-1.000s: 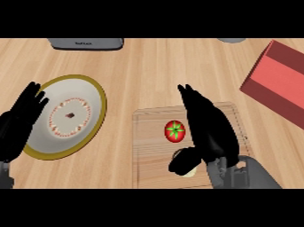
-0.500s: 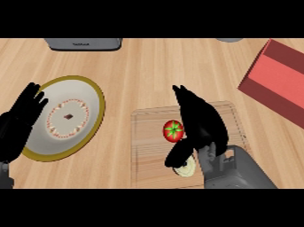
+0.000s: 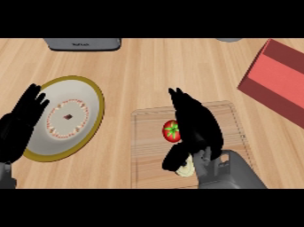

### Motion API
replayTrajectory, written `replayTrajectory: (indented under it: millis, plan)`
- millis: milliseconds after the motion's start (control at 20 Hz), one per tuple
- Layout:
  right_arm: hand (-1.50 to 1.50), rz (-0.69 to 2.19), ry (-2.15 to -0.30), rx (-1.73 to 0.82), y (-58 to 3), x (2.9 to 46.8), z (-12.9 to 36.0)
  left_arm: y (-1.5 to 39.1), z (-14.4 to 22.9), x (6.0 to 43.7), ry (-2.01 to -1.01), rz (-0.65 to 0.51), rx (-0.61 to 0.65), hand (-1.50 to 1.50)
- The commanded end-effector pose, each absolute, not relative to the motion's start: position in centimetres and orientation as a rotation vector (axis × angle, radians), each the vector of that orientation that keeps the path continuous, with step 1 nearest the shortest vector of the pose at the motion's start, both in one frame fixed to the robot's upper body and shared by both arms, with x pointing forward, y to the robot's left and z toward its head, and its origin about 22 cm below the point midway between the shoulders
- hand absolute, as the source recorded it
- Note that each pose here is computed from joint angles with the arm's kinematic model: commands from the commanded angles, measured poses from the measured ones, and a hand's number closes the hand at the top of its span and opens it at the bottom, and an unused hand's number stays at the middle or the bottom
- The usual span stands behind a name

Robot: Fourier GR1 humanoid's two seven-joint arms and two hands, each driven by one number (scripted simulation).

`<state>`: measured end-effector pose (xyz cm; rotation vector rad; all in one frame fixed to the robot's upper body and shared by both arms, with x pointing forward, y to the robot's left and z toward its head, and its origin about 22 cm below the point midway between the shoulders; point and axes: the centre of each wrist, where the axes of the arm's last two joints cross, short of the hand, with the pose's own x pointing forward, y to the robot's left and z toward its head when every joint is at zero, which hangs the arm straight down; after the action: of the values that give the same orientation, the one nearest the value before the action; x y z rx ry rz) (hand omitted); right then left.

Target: Pick the tomato from the cutting board and place it in the cardboard box

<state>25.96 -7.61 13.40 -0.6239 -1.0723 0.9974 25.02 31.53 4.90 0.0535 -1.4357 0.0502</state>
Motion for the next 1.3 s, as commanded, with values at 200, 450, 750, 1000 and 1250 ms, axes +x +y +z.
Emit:
replayTrajectory:
  millis: [200,450,750,1000,1250]
  plan:
    - [-1.50,1.031,-0.928,-0.740,-6.1,26.4,10.5,31.7,3.5,23.9,-1.445,0.053,0.062,0.00]
    - [-1.50,1.053,-0.885,-0.754,-5.6,27.3,11.1,31.3,5.9,25.3,-1.446,0.050,0.065,0.00]
    - [-1.50,1.035,-0.850,-0.754,-4.8,28.3,10.3,32.5,5.1,24.6,-1.441,0.031,0.045,0.00]
    - [-1.50,1.046,-0.808,-0.776,-4.6,28.7,11.7,32.3,4.9,24.5,-1.446,0.041,0.046,0.00]
    - [-1.50,1.064,-0.780,-0.757,-4.9,28.8,9.7,31.3,4.1,23.9,-1.446,0.039,0.049,0.00]
